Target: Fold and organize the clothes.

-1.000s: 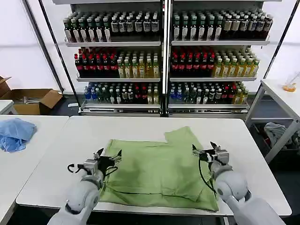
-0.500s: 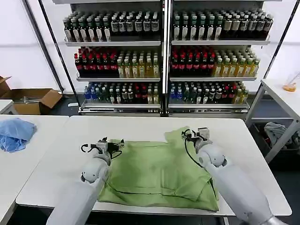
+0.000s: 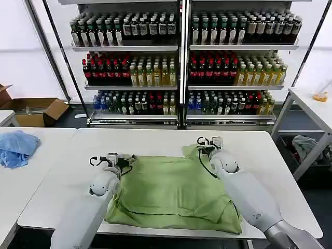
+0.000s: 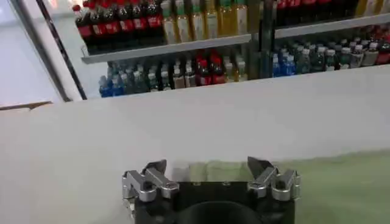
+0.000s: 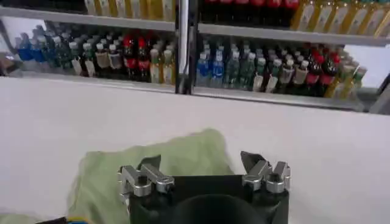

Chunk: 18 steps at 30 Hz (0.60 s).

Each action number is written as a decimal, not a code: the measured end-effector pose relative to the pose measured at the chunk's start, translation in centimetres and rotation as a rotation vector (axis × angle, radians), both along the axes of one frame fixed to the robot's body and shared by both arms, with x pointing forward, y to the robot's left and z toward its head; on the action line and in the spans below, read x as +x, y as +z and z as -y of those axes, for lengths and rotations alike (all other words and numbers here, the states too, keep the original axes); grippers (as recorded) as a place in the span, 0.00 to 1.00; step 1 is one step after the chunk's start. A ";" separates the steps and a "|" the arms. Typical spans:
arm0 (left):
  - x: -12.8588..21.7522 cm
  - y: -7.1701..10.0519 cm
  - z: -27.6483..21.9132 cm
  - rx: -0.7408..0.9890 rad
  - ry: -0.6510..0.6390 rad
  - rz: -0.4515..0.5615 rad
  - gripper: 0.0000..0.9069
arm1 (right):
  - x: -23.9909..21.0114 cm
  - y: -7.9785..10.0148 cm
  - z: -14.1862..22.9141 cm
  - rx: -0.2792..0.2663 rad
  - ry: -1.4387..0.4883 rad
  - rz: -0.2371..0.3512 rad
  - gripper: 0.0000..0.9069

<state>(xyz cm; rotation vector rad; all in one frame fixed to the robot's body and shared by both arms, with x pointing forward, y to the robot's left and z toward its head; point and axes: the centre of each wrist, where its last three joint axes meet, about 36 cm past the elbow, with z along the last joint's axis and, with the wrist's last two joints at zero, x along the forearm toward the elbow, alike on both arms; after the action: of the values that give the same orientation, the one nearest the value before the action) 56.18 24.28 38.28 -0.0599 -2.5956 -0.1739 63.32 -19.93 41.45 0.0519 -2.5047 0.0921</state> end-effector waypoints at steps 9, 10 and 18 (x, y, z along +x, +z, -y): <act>0.0 0.0 -0.4 -0.029 -0.013 -0.014 0.04 | 0.7 -1.1 -0.1 0.016 -0.018 -0.035 0.00; -0.1 0.0 -0.4 -0.033 -0.015 -0.015 0.03 | 0.7 -1.2 -0.2 0.016 -0.017 -0.037 0.00; -0.5 0.0 -0.9 -0.076 -0.018 -0.027 0.03 | 0.2 -1.7 -0.1 0.010 -0.003 -0.039 0.00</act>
<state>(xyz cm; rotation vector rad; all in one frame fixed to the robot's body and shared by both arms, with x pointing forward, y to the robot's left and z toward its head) 55.65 25.21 38.25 -0.1129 -2.5746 -0.0798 63.53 -19.80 39.70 0.0539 -2.4659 0.0767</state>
